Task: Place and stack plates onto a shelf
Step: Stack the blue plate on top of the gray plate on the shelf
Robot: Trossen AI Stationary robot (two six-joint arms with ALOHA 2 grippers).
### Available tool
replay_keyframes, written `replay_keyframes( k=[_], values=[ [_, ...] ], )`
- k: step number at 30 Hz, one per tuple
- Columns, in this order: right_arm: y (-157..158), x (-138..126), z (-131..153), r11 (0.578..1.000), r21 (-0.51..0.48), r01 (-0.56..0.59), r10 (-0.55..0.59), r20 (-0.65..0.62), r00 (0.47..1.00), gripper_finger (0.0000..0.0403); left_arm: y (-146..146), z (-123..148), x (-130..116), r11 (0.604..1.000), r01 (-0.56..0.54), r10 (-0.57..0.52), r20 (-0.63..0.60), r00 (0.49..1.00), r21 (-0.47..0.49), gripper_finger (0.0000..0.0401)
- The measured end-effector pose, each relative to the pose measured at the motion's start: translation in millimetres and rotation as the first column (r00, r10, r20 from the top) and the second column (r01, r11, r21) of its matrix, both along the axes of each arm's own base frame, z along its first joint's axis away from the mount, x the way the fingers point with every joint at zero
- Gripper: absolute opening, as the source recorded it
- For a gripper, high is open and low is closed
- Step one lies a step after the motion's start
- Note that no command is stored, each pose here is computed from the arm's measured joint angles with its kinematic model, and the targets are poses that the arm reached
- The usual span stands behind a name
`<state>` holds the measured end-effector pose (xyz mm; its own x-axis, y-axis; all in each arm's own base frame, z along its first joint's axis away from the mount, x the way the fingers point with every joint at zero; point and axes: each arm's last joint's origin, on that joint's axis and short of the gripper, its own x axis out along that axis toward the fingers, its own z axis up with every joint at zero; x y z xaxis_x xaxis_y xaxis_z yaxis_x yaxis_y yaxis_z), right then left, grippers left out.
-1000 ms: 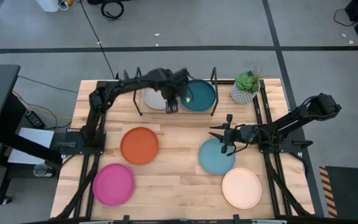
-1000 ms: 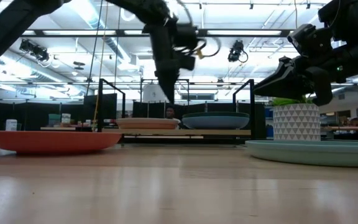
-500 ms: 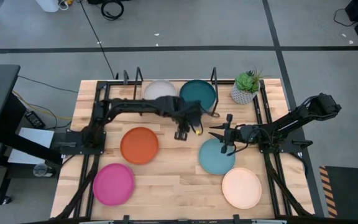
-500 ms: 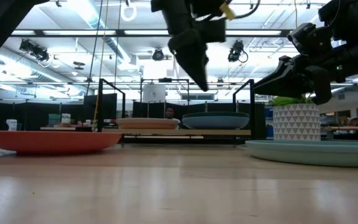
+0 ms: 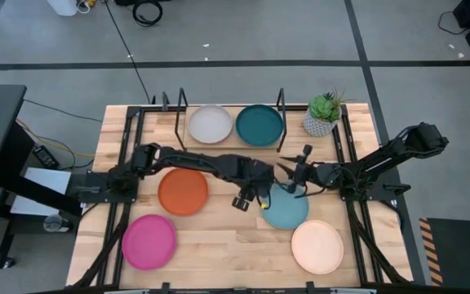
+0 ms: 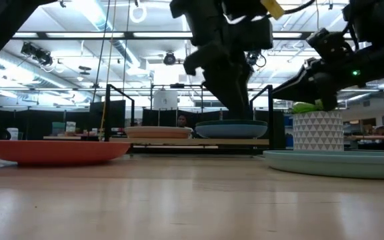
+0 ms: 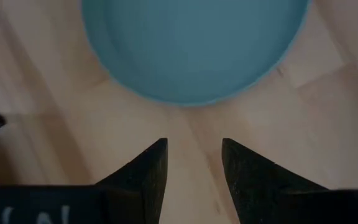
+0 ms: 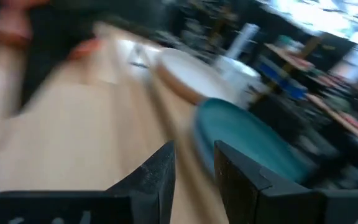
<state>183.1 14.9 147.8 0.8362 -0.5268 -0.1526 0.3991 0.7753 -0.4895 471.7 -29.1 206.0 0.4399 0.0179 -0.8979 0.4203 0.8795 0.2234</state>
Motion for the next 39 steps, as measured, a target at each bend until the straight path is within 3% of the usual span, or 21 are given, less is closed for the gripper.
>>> replay_keyframes(
  k=[6, 11, 17, 29, 35, 39],
  values=[
    [-3.7, -2.9, 1.0, 0.988, -0.025, 0.154, -0.154, 0.012, 0.988, 0.0115, -12.2, -13.8, 2.9, 1.0, 0.027, -0.027, -0.02, 0.999, 0.003, 0.016],
    [-0.4, -3.1, 0.1, 0.994, -0.023, 0.111, -0.111, -0.001, 0.994, 0.0115, -19.5, -18.9, 6.9, 0.999, 0.046, -0.046, 0.004, 0.999, -0.002, 0.016],
    [3.5, -4.9, -4.5, 0.996, -0.041, 0.082, -0.084, -0.059, 0.995, 0.0113, -31.9, -39.1, 14.7, 0.99, 0.142, -0.142, 0.016, 0.99, 0.012, 0.0153],
    [7.2, -5.8, -3.8, 0.997, -0.053, 0.061, -0.065, -0.064, 0.996, 0.0069, -44.2, -58.9, 20.5, 0.953, 0.302, -0.302, 0.032, 0.953, -0.019, 0.0142],
    [7.2, -5.6, -3.5, 0.997, -0.052, 0.06, -0.064, -0.06, 0.996, 0.0068, -45.0, -62.8, 20.2, 0.948, 0.319, -0.319, 0.019, 0.948, -0.015, 0.014],
    [7.3, -5.5, -3.3, 0.997, -0.05, 0.057, -0.06, -0.058, 0.996, 0.0068, -44.6, -62.8, 20.2, 0.948, 0.318, -0.317, 0.018, 0.948, -0.016, 0.0108]
  ],
)
